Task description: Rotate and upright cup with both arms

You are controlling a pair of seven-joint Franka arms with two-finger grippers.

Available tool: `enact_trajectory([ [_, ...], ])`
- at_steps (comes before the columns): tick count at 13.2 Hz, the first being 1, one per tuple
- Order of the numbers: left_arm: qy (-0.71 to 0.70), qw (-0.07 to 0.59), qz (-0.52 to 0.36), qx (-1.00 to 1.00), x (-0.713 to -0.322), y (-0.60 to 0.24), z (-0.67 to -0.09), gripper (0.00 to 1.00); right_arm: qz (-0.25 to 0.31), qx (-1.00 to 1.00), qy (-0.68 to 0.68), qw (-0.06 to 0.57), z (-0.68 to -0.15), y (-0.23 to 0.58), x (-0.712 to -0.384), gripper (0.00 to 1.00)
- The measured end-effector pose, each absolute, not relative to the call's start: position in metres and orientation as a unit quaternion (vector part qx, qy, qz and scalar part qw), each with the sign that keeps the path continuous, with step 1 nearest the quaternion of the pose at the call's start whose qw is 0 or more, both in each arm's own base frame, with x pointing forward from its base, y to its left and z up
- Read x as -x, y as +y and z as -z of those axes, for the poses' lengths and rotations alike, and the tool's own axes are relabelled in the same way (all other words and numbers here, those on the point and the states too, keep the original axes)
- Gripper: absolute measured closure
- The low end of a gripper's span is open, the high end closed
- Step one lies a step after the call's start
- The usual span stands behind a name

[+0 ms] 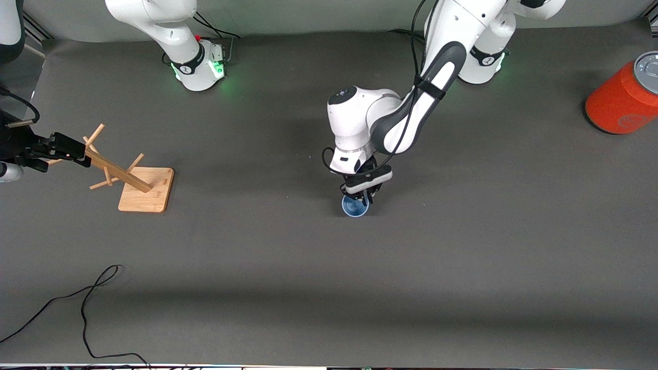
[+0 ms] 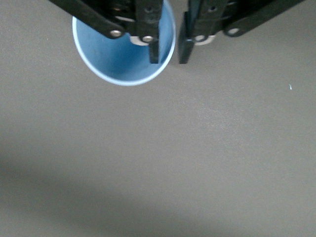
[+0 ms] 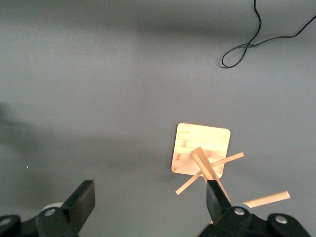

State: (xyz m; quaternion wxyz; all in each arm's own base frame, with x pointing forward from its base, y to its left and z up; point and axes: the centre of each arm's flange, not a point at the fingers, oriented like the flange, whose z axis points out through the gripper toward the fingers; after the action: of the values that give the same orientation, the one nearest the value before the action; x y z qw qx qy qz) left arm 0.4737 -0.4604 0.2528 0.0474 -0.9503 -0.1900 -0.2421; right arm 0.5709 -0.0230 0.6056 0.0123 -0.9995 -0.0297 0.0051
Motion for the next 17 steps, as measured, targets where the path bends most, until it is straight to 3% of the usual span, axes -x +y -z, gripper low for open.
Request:
enact_trajectory([
  [6,-0.225,0.025,0.246,0.943,-0.498,-0.455,-0.286,0.01,-0.005,1.0,-0.017,0.012,-0.606,-0.024,-0.571,0.0],
  [11,-0.211,0.022,0.16,0.964,-0.554,-0.416,-0.359,0.0,-0.005,1.0,-0.017,0.012,-0.606,-0.024,-0.571,0.0],
  [17,-0.119,0.045,0.031,0.991,-0.623,-0.225,-0.481,0.0,-0.008,1.0,-0.018,0.005,-0.606,-0.025,-0.569,0.0],
])
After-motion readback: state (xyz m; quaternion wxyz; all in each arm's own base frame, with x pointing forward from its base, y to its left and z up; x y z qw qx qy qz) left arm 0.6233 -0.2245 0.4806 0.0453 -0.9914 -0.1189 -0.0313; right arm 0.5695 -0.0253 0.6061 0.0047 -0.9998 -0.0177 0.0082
